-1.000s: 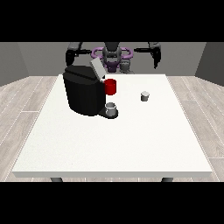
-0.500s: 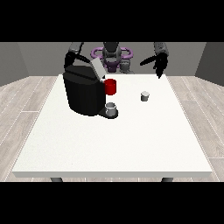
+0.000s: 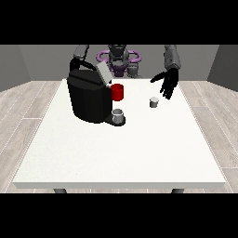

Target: Insert the coffee pod into the coffee machine and close the lid

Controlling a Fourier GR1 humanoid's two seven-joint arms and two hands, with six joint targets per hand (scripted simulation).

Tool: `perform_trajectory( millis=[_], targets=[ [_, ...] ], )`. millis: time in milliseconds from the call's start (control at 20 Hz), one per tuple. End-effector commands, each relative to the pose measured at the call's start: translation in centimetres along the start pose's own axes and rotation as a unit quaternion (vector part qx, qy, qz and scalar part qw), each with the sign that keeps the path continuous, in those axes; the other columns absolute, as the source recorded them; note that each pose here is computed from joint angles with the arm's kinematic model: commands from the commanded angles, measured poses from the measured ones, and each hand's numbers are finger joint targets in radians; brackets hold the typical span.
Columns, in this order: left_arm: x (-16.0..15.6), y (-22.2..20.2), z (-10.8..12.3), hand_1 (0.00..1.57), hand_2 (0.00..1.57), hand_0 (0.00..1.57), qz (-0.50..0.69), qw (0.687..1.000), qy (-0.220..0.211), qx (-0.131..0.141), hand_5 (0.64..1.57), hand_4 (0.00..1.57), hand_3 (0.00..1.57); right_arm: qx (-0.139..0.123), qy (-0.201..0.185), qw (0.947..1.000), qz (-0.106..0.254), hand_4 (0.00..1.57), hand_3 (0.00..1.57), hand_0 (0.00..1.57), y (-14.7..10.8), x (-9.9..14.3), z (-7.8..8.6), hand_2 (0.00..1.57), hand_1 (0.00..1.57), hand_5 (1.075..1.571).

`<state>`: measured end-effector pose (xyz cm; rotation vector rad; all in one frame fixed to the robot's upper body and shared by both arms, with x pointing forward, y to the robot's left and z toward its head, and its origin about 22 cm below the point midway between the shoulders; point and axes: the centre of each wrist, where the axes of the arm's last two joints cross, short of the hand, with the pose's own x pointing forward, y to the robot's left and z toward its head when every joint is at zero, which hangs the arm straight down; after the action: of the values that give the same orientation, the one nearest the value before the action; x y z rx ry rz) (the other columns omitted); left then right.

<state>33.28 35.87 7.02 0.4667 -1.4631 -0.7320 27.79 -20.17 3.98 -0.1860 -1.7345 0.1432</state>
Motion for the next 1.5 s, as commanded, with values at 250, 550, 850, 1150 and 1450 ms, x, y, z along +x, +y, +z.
perform_trajectory(
  millis=[250,550,850,1150,1450],
  targets=[
    [-1.8,0.1,-1.8,0.00,0.00,0.00,-0.056,0.998,0.030,-0.030,1.571,0.00,0.00,0.010,0.032,0.9991,-0.025,0.00,0.00,0.00,2.6,-0.7,0.4,0.00,0.00,1.571],
    [-0.7,-3.3,-3.6,0.95,0.97,0.95,-0.102,0.994,-0.007,0.026,1.571,0.00,0.66,0.009,0.020,0.9997,-0.006,0.00,0.00,0.00,-0.7,0.2,-3.1,0.00,0.00,1.571],
    [0.5,-2.2,-5.0,1.04,1.11,1.04,-0.185,0.982,-0.013,0.035,1.571,0.46,0.91,0.033,0.032,0.9989,0.009,0.00,0.00,0.00,2.8,-2.1,-0.6,0.00,0.00,1.571],
    [-0.8,-3.7,-4.9,0.87,1.02,0.87,-0.255,0.966,0.027,-0.043,1.571,0.34,0.88,0.047,0.030,0.9983,-0.017,0.00,0.00,0.00,3.2,-1.5,-1.3,0.00,0.00,1.571],
    [-1.5,-3.6,-5.0,0.73,0.96,0.73,-0.282,0.955,0.033,-0.081,1.571,0.39,0.85,0.024,0.057,0.9980,-0.013,0.00,0.00,0.00,1.5,-3.2,-2.1,0.00,0.00,1.571]
  ],
)
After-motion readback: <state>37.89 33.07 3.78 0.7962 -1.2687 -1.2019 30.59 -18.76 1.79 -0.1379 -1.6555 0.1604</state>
